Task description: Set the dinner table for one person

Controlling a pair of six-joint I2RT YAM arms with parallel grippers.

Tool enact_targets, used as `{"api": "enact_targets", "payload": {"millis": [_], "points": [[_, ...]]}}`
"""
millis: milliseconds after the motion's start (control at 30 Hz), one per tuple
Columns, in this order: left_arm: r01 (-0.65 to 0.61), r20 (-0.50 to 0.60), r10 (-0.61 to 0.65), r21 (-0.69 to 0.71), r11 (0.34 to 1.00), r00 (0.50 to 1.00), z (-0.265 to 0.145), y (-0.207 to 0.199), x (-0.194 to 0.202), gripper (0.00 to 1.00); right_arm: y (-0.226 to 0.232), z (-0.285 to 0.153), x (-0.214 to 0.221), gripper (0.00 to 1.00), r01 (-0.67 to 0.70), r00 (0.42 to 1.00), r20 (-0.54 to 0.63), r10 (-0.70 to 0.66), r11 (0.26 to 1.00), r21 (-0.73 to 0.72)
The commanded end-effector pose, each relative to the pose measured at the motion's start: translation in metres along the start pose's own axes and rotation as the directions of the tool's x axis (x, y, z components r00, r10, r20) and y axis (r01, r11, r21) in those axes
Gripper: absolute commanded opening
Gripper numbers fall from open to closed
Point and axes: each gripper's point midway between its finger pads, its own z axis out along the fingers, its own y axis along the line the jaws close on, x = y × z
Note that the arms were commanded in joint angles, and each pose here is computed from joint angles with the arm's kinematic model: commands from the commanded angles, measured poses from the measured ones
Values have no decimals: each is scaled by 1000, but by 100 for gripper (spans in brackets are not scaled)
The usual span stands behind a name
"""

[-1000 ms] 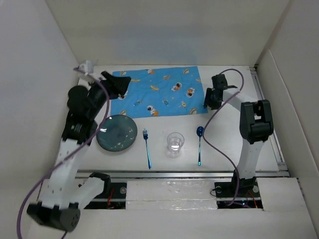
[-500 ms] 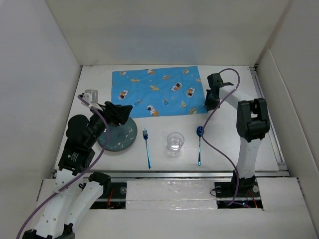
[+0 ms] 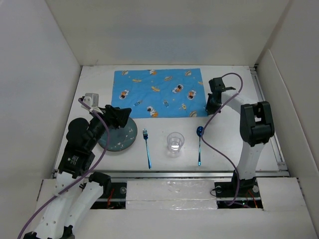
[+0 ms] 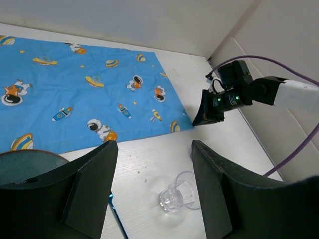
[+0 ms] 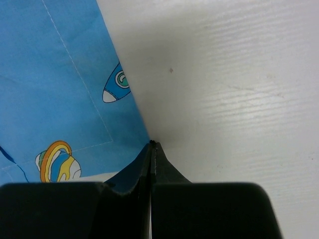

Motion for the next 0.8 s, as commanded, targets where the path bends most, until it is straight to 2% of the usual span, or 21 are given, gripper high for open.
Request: {"api": "enact_targets", "payload": {"millis": [0, 267, 433, 533, 600, 667, 700, 733, 767], "points": [[-22, 22, 22, 16, 1000, 1000, 0, -2, -3, 58, -9, -8, 9, 0, -9, 1000, -2, 9, 1000, 25], [-26, 21, 26, 0, 1000, 999, 0, 0, -2, 61, -16, -10, 10, 0, -16, 1000, 16, 15, 999, 29], [-2, 35, 4, -79, 997, 999, 1, 13, -4, 61, -11, -35, -10, 0, -28, 993, 114, 29, 1000, -12], [25, 41, -19, -151, 988, 999, 4, 26, -4, 60, 8, -66, -28, 30, 1, 975, 220, 19, 996, -90], [25, 33, -20, -160, 987, 999, 5, 28, -3, 58, 28, -107, -43, 41, 53, 948, 317, 10, 980, -189], [16, 28, -11, -162, 987, 1000, 6, 29, -2, 51, 50, -152, -50, 49, 126, 916, 401, 4, 947, -297], [8, 30, -3, -159, 987, 1000, 5, 28, -2, 43, 69, -171, -50, 50, 203, 894, 448, -25, 913, -354], [5, 32, 0, -154, 988, 999, 4, 28, -2, 19, 81, -183, -46, 48, 256, 880, 474, -43, 882, -395], [2, 46, 5, -145, 989, 999, 1, 26, -4, 8, 100, -200, -36, 29, 323, 871, 488, -60, 818, -476]]}}
